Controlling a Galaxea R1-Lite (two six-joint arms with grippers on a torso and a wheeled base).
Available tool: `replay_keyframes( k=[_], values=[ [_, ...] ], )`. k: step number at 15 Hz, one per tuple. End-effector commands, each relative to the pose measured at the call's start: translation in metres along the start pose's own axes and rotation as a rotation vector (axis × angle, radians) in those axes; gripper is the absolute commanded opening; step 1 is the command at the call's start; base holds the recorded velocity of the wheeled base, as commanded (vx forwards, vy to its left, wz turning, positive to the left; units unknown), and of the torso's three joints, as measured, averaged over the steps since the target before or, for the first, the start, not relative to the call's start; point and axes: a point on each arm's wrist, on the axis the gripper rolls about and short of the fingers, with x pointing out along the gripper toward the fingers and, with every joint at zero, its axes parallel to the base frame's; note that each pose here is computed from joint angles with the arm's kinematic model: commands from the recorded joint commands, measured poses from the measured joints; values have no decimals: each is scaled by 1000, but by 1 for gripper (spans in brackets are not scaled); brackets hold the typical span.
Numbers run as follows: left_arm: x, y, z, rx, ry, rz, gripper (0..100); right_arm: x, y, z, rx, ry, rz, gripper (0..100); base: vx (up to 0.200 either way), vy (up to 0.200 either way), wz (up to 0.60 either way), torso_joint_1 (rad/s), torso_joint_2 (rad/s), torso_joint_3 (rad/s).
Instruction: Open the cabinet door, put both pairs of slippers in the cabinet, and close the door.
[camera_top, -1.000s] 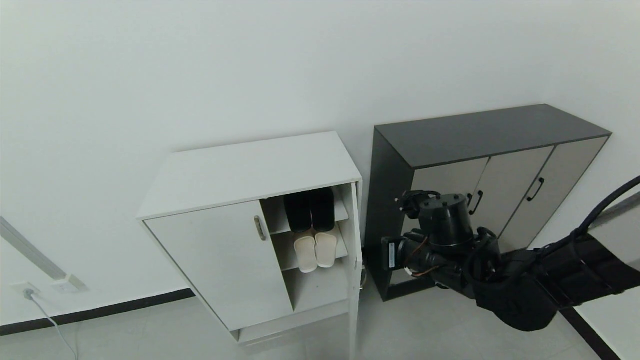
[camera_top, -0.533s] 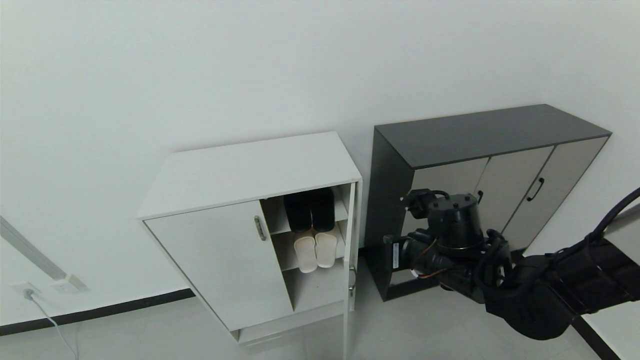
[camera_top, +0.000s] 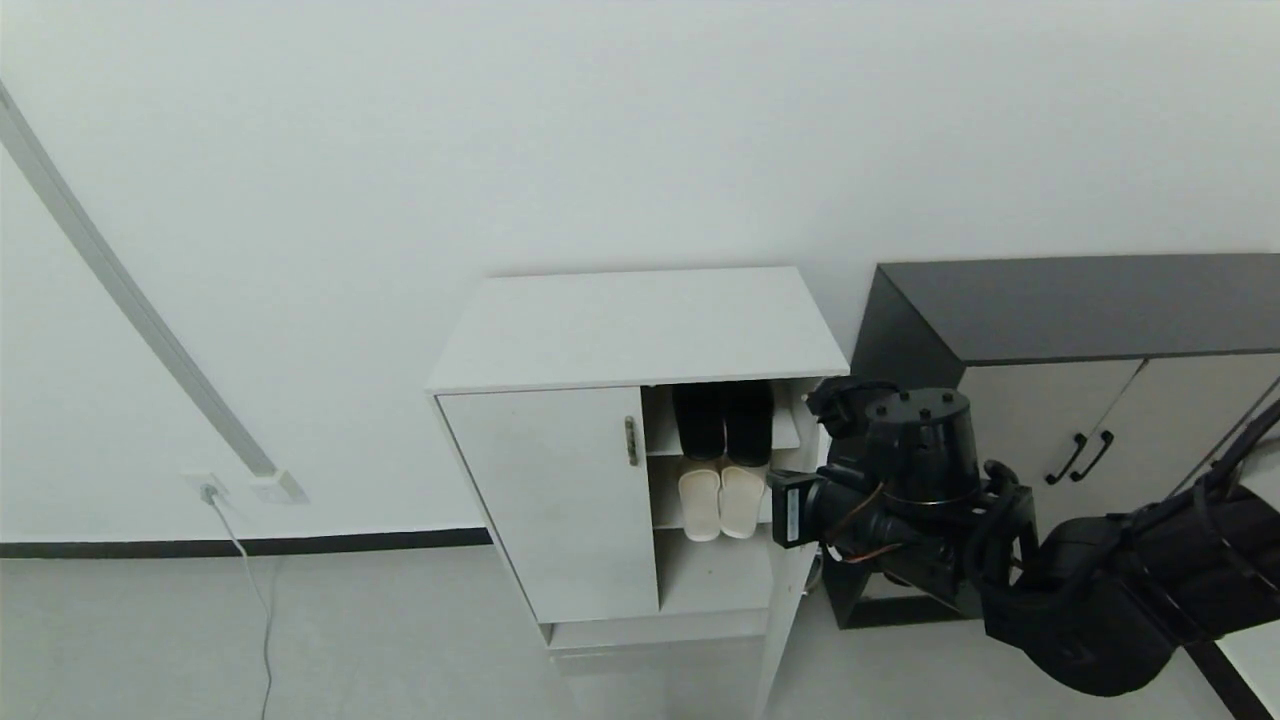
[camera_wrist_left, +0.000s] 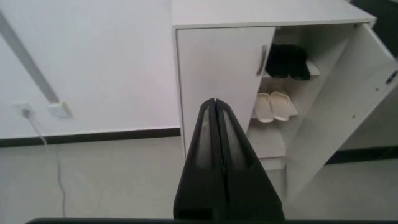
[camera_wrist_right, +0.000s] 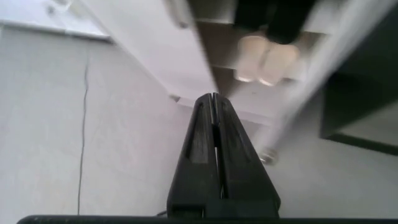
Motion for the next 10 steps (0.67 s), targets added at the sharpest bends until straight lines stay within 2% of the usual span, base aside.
replay_keyframes(
  k=[1,4,6,10],
  values=[
    [0,0,0,0,1,0,0,-1,-1,1,-3,-13,-1,0,0,0,0,0,0,0],
    [0,0,0,0,1,0,0,0,-8,-2,-33,-24,-25,0,0,0,0,0,0,0],
    [0,0,0,0,1,0,0,-7,-27,-2,-106,-25,-112,0,0,0,0,0,0,0],
    [0,0,0,1,4,-1,0,-25,-53,-20,-172,61,-183,0,0,0,0,0,0,0]
  ],
)
